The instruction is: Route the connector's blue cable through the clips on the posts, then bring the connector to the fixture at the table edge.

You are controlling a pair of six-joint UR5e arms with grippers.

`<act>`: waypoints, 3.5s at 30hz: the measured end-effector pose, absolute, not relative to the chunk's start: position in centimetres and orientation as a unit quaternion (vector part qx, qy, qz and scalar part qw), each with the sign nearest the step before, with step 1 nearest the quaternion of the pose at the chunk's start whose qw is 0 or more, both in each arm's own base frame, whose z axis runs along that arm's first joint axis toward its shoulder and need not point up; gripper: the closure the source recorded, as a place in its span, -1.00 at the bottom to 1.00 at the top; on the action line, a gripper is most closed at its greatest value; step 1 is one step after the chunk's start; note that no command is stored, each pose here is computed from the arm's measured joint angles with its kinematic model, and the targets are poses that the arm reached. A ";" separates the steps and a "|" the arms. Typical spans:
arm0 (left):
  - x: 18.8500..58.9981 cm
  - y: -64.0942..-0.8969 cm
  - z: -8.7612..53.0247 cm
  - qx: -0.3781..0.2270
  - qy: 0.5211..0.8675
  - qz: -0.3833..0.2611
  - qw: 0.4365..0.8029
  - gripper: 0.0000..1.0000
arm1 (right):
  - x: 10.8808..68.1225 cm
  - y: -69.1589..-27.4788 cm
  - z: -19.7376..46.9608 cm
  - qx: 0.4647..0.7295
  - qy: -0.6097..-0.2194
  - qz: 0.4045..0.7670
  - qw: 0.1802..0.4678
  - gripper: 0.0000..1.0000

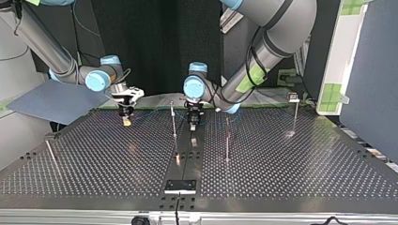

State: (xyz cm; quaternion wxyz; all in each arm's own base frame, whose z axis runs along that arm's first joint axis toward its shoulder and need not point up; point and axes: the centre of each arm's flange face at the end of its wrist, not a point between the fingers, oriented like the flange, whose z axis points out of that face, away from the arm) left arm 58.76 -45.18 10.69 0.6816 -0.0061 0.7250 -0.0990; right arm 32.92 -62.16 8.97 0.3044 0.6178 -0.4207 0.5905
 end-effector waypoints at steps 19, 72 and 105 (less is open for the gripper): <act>58.1 -45.9 10.5 0.015 0.732 -0.097 0.674 -1.00 | 33.8 -61.8 8.9 0.623 -0.414 0.592 0.299 0.88; 47.8 -45.0 13.1 0.083 0.765 -0.063 0.635 -1.00 | 34.6 -60.9 8.6 0.635 -0.418 0.583 0.287 0.84; 41.9 -47.5 14.1 0.121 0.759 -0.103 0.632 -1.00 | 35.0 -60.6 8.6 0.638 -0.418 0.581 0.283 0.84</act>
